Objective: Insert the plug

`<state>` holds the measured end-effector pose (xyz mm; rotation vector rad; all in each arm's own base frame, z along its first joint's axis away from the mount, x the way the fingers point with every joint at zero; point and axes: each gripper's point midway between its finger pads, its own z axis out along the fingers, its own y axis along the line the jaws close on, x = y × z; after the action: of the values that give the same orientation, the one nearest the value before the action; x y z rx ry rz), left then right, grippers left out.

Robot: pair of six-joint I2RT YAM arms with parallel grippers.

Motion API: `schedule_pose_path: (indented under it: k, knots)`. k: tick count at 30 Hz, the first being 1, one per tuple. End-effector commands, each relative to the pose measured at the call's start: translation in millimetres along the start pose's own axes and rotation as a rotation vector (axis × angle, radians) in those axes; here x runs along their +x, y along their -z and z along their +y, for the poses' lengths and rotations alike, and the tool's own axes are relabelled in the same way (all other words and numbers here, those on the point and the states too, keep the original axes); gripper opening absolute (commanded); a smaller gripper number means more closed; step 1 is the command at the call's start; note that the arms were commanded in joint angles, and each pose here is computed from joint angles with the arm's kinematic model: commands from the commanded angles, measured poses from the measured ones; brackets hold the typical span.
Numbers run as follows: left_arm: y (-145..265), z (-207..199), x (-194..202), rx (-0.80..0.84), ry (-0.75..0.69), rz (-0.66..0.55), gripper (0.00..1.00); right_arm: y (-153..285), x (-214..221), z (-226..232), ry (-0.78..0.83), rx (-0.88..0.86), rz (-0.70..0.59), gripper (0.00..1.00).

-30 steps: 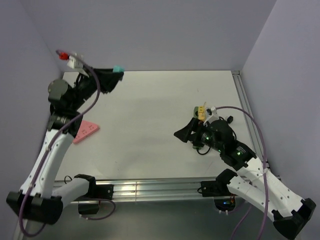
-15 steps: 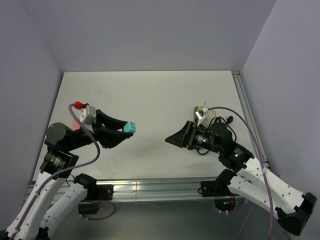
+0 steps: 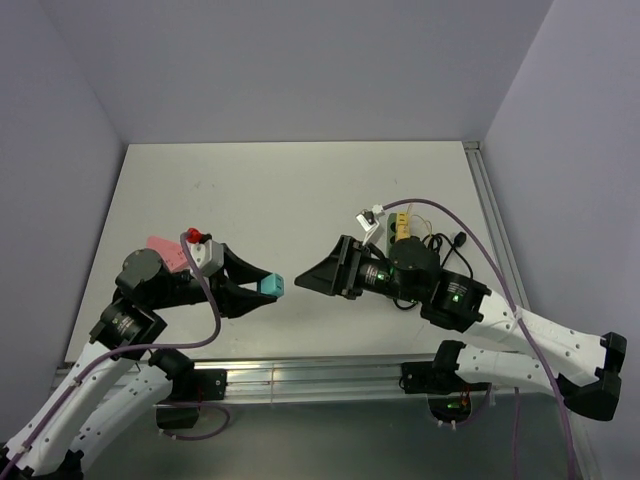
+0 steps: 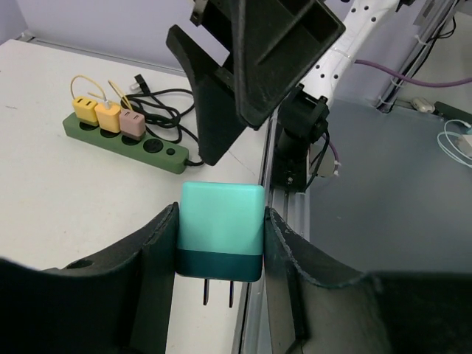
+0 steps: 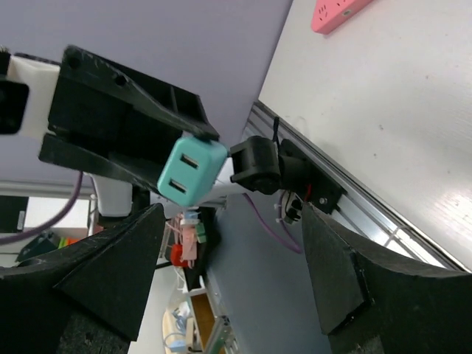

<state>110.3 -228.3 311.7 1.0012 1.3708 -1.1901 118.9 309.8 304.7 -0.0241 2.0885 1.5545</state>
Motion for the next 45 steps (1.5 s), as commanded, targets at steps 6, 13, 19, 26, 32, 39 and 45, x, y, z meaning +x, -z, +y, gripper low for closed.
schedule_pose_path:
  k: [6,13,19,26,32,39,45]
  knots:
    - [2,1,-14,-0.029,-0.082,-0.033,0.0,-30,-16,34,-0.03,0.001,-0.02,0.8]
    - [2,3,-13,-0.039,-0.078,-0.031,0.0,-54,-9,40,-0.015,0.064,0.035,0.75]
    - [2,3,-12,-0.042,-0.08,-0.03,0.0,-60,5,31,-0.006,0.099,0.083,0.72]
    - [2,3,-12,-0.04,-0.082,-0.03,0.0,-63,16,21,0.004,0.156,0.137,0.7]
    - [1,4,-11,-0.041,-0.079,-0.028,0.0,-67,19,24,0.015,0.168,0.163,0.68]
    - [1,3,-11,-0.036,-0.08,-0.03,0.0,-64,16,24,0.021,0.175,0.152,0.5]
    - [1,4,-11,-0.04,-0.079,-0.03,0.0,-71,30,30,0.007,0.108,0.215,0.23]
